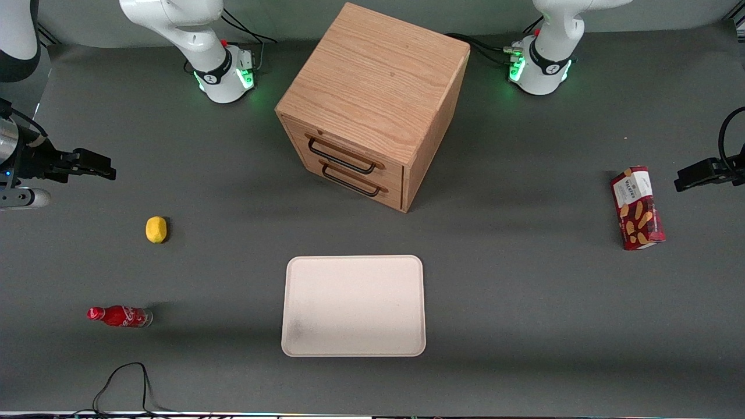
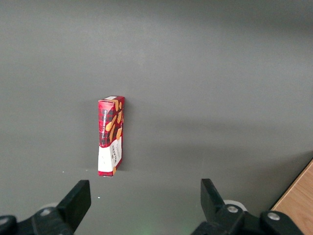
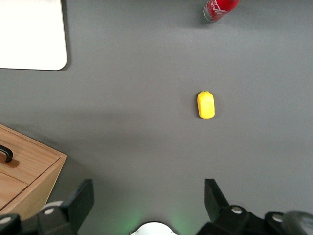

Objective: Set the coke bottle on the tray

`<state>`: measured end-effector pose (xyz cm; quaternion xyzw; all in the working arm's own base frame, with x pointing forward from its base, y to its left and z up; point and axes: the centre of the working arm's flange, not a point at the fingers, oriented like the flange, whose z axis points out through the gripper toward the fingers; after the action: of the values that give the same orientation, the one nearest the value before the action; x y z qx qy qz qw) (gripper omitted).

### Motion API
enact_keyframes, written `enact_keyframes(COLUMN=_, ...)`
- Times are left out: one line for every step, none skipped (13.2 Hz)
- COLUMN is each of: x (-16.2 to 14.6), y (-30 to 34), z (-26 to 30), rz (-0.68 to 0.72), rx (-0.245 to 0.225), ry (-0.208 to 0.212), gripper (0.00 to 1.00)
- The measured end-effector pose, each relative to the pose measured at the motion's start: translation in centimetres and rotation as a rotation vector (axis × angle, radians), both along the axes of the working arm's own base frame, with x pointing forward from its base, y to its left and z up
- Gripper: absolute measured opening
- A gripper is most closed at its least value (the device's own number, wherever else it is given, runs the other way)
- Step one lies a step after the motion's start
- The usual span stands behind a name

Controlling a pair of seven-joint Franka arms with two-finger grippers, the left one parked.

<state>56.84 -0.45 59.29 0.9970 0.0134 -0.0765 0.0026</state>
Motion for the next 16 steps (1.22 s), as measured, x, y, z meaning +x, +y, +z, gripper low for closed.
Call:
enact_keyframes(x=0.01, y=0.24, z=-0.04, rz=0.004, rx=0.0, ry=0.001, gripper=1.0)
enact_keyframes(x=0.03, y=0.22, z=-0.07, rz=0.004, rx=-0.001, ry=0.002, gripper=1.0)
enact_keyframes(x=0.04, y=0.09, z=-0.09, rz=0.001, rx=-0.001, ry=0.002, gripper=1.0)
enact_keyframes(x=0.04, y=-0.02, z=-0.09, rz=0.0, rx=-0.001, ry=0.002, gripper=1.0)
enact_keyframes(x=0.04, y=-0.04, z=-0.09, rz=0.0, rx=-0.001, ry=0.002, gripper=1.0)
enact_keyframes(x=0.04, y=-0.02, z=-0.09, rz=0.001, rx=-0.001, ry=0.002, gripper=1.0)
enact_keyframes(x=0.03, y=0.01, z=-0.08, rz=0.001, rx=-0.001, ry=0.003, gripper=1.0)
enact_keyframes(x=0.02, y=0.06, z=-0.07, rz=0.002, rx=-0.001, ry=0.003, gripper=1.0)
enact_keyframes(x=0.02, y=0.1, z=-0.02, rz=0.003, rx=-0.001, ry=0.003, gripper=1.0)
enact_keyframes(x=0.02, y=0.1, z=0.08, rz=0.003, rx=-0.001, ry=0.002, gripper=1.0)
enact_keyframes(x=0.02, y=0.1, z=0.23, rz=0.003, rx=-0.001, ry=0.0, gripper=1.0)
enact_keyframes(x=0.01, y=0.1, z=0.38, rz=0.003, rx=-0.001, ry=-0.001, gripper=1.0)
enact_keyframes(x=0.03, y=0.1, z=0.43, rz=0.003, rx=-0.001, ry=-0.002, gripper=1.0)
enact_keyframes(x=0.1, y=0.1, z=0.49, rz=0.003, rx=-0.001, ry=-0.004, gripper=1.0)
enact_keyframes(x=0.21, y=0.09, z=0.63, rz=0.003, rx=-0.001, ry=-0.006, gripper=1.0)
enact_keyframes(x=0.38, y=-0.01, z=0.66, rz=0.001, rx=-0.002, ry=-0.008, gripper=1.0)
